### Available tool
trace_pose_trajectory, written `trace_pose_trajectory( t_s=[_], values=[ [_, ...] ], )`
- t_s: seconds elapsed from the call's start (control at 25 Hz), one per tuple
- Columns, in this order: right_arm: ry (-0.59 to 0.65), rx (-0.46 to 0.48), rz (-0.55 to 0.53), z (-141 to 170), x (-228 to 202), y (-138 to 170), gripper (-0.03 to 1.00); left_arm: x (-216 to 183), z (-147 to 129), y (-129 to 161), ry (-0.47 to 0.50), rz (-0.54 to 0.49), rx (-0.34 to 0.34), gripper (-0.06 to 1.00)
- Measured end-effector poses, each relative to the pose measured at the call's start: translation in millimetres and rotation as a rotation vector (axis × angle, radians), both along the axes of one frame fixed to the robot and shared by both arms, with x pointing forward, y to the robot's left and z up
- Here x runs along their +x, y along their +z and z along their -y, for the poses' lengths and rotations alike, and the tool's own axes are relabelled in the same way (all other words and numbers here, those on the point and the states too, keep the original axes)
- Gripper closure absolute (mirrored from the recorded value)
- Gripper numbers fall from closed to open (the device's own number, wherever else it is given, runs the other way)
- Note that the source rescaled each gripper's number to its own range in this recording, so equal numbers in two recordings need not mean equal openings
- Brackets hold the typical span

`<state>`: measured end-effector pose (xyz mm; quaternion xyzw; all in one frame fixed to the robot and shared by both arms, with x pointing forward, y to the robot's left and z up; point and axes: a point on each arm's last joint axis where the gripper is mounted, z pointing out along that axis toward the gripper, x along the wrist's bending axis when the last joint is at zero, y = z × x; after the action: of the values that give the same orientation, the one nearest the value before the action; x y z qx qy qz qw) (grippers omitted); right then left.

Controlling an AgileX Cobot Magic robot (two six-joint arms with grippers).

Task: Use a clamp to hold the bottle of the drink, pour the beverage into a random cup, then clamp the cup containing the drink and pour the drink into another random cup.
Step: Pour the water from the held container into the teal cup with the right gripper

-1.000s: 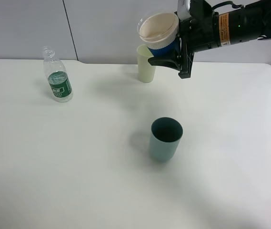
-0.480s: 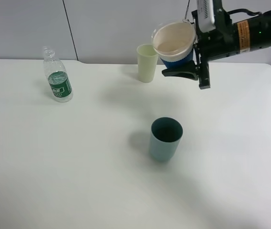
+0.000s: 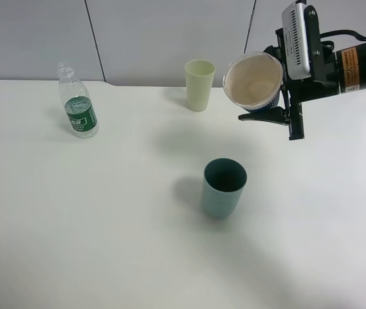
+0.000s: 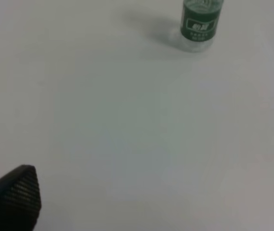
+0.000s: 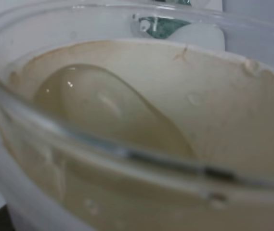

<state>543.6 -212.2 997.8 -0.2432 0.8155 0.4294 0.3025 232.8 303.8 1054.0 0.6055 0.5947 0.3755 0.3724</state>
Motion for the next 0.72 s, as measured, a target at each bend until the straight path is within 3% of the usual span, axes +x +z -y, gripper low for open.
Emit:
trace_pose_trajectory(
  t_s=[0.72],
  values=[
    [0.102,-0.09,0.161,-21,-3,-3,0.95,0,0,0,0.0,0.0,0.0,-0.06]
  ],
)
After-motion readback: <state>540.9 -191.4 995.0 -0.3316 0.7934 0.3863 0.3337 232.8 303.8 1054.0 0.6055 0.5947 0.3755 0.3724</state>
